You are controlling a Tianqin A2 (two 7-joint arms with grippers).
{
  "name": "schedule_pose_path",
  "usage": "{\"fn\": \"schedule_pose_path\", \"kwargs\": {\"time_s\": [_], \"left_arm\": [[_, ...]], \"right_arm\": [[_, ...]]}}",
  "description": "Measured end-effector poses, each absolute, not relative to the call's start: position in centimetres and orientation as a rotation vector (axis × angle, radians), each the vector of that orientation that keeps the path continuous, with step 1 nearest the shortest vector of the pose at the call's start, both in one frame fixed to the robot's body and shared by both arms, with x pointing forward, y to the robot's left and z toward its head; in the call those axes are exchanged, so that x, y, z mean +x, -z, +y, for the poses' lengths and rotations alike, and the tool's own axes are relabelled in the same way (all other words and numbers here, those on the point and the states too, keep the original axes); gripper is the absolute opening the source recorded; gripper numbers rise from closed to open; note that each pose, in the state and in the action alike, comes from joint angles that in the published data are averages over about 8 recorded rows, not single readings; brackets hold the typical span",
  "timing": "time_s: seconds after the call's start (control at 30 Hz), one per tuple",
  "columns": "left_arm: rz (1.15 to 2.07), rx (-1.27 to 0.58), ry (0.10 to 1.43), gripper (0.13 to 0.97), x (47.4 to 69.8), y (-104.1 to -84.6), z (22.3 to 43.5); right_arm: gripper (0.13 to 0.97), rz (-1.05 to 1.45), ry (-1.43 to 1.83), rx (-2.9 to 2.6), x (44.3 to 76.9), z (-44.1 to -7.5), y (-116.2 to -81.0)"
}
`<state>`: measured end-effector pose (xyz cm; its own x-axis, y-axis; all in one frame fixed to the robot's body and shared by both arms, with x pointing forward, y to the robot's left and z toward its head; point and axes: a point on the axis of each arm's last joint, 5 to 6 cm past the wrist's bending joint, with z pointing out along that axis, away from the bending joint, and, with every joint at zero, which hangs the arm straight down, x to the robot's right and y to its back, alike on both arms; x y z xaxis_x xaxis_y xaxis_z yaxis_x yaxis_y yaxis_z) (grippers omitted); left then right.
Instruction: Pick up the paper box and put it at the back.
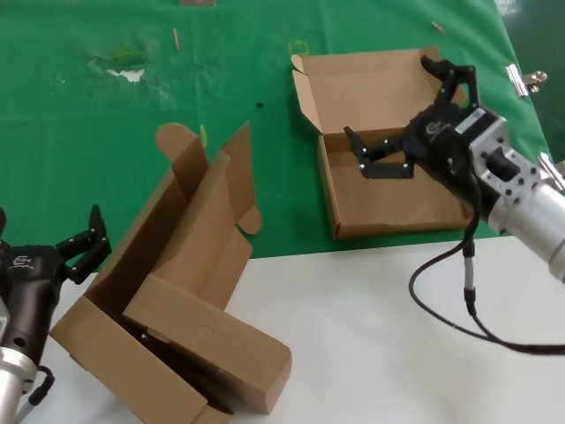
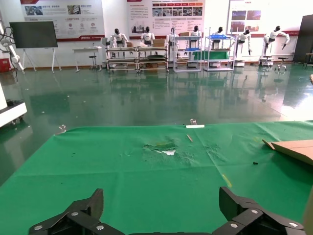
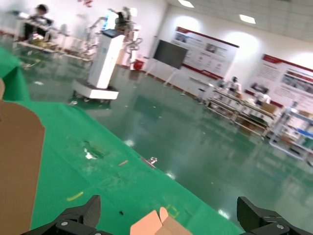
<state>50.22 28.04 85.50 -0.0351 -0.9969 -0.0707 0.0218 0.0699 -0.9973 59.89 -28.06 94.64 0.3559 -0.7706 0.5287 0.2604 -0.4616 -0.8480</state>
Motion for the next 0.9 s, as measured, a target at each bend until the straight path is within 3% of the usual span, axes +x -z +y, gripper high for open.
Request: {"fn": "schedule_pose_path", "kwargs": {"time_s": [0.3,0.6,0.9], "left_arm": [[1.253,-1.125,1.193,0.894,50.2,-85.5,28.0],[1.253,-1.125,1.193,0.959,50.2,-85.5,28.0],[1.253,-1.125,1.193,0.961,50.2,-85.5,28.0]], "right_arm": [[0.966,0.637,1.284,-1.522,57.8,-27.8,-91.9],[0.966,0.818,1.267,-1.422,55.4,-27.7,-89.4],[0.966,0.978,1.254,-1.339,53.1,-27.8,-87.3]]}}
